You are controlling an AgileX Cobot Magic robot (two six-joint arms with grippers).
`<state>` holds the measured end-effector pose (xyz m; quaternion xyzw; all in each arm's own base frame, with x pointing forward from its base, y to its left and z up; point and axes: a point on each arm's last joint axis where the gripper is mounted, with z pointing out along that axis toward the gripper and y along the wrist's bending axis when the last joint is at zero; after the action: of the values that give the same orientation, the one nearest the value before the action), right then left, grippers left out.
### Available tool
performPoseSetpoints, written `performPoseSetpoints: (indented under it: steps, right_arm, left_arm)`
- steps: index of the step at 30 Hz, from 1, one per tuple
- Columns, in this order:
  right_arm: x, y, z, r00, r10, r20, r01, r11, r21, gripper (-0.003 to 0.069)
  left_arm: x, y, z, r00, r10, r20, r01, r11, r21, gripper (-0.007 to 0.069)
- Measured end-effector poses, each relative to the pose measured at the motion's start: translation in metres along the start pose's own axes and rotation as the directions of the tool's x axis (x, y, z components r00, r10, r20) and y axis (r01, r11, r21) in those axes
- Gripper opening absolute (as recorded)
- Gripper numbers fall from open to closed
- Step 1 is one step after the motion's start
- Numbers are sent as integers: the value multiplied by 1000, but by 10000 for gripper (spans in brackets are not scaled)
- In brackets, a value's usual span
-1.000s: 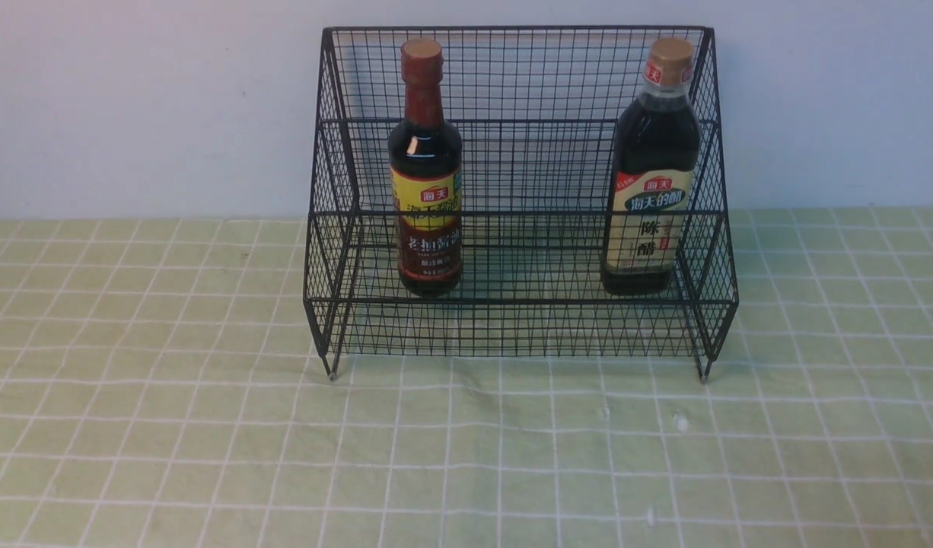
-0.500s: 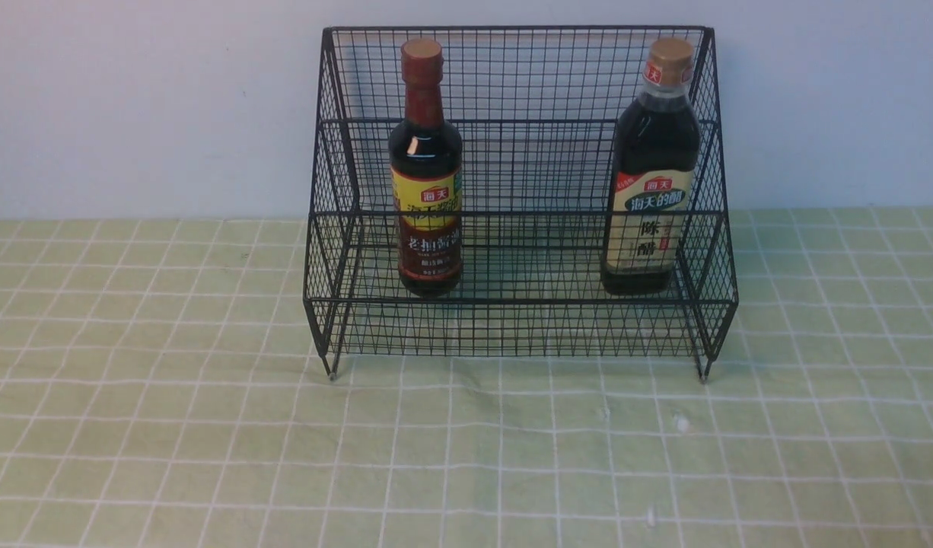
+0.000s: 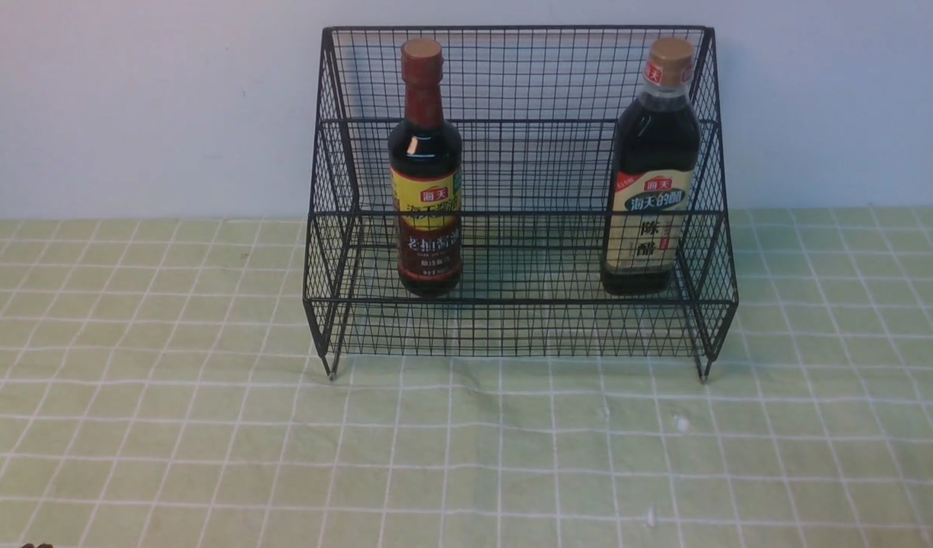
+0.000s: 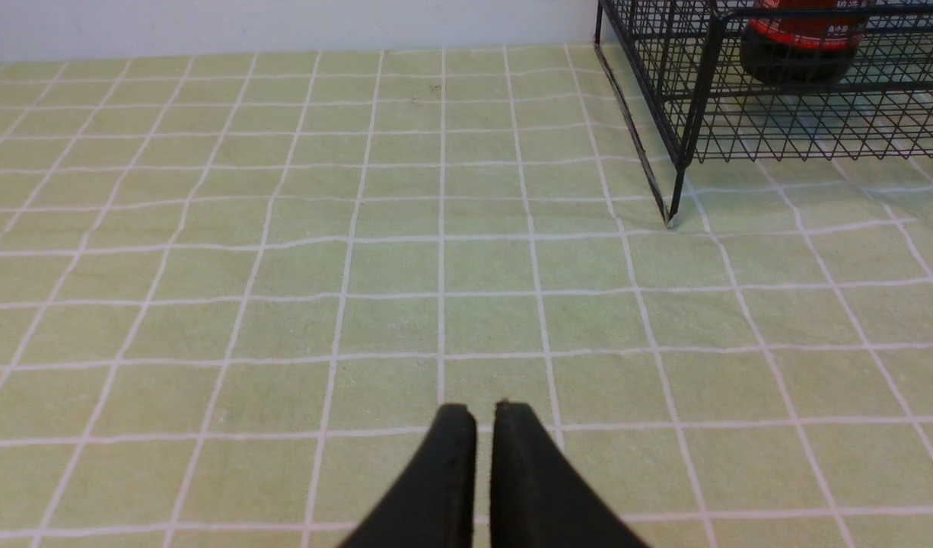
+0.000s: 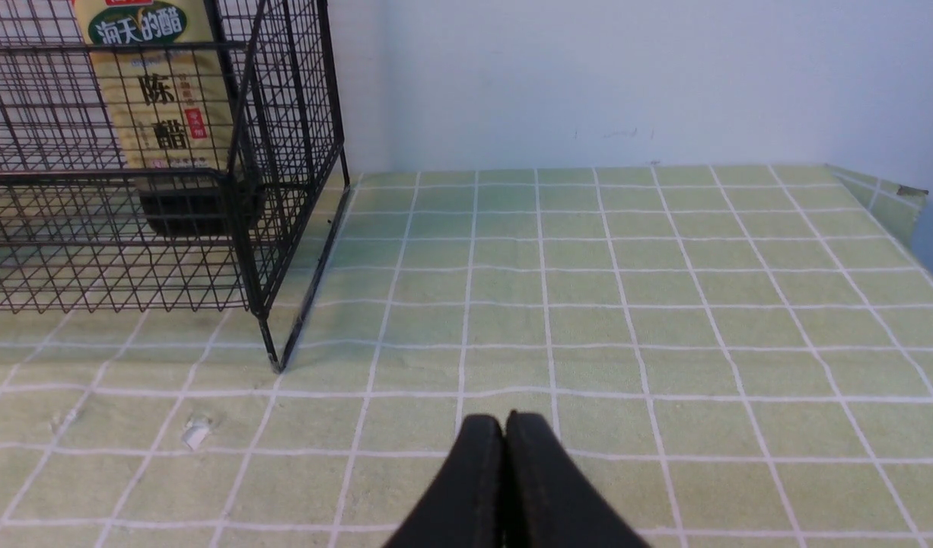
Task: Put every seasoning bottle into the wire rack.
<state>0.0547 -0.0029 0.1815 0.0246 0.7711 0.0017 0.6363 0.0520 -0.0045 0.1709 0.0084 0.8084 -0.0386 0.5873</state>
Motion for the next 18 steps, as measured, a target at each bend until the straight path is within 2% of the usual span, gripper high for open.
performPoseSetpoints:
  steps: [18]
  right_arm:
    - [0,0,0,1000,0,0,0,1000,0,-15]
  left_arm:
    - [0,0,0,1000,5,0,-5,1000,-1,18]
